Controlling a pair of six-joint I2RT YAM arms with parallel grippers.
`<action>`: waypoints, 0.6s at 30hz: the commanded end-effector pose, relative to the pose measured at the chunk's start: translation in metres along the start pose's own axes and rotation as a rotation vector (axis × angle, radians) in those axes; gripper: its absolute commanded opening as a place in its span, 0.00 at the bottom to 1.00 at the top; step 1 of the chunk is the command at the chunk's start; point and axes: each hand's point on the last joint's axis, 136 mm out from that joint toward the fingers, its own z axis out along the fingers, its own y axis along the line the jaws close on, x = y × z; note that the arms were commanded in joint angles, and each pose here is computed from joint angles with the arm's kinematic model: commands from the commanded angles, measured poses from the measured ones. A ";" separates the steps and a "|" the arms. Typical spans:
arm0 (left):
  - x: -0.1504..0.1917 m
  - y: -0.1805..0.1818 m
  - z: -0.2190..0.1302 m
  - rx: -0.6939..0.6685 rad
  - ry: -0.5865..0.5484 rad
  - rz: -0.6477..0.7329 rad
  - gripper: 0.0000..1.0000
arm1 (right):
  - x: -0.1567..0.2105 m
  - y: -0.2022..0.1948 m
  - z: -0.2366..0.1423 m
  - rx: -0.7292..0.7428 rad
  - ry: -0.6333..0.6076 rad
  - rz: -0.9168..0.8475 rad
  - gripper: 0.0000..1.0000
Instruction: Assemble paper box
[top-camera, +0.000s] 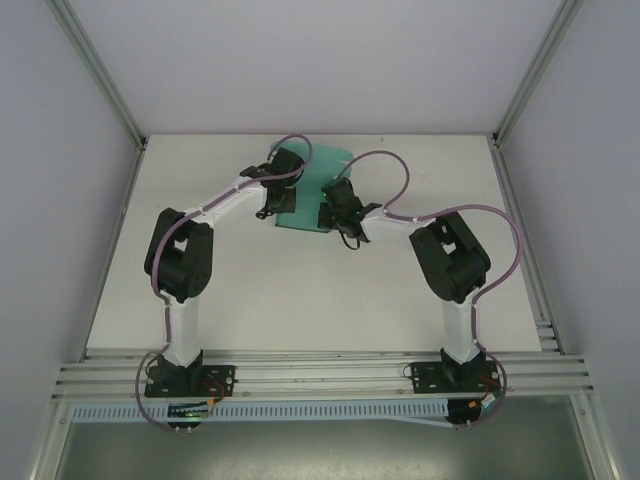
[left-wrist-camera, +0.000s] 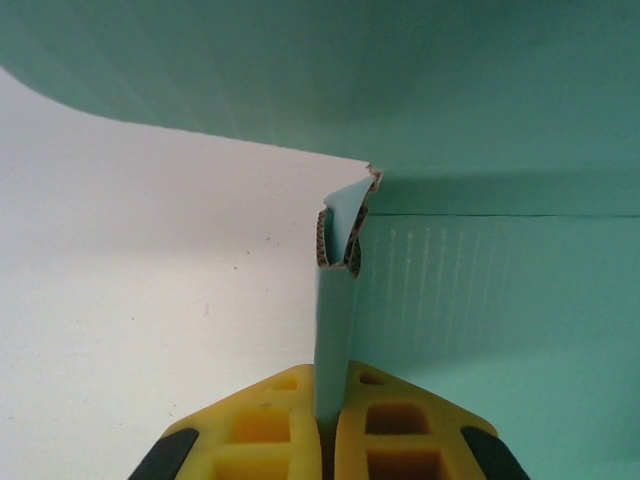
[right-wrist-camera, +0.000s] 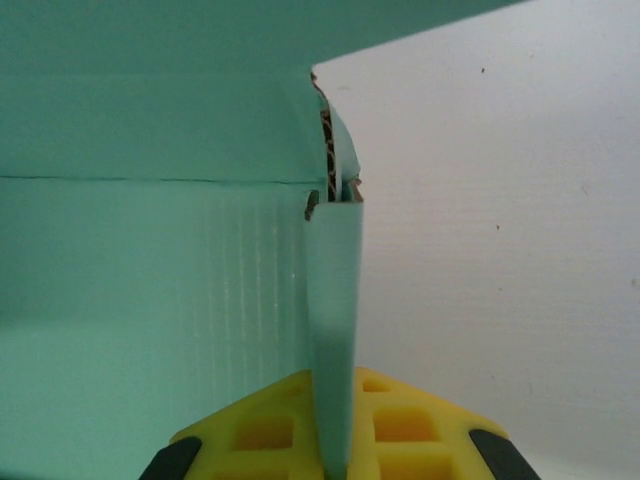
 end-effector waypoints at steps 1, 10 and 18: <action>-0.009 -0.014 -0.009 0.088 -0.015 -0.007 0.23 | 0.005 -0.014 0.005 0.081 0.011 -0.021 0.00; -0.045 -0.006 -0.094 0.370 -0.208 -0.043 0.99 | -0.032 -0.006 -0.026 -0.094 -0.108 -0.001 0.00; -0.027 0.075 -0.097 0.573 -0.246 -0.358 0.99 | -0.080 0.064 -0.123 -0.615 -0.297 -0.019 0.00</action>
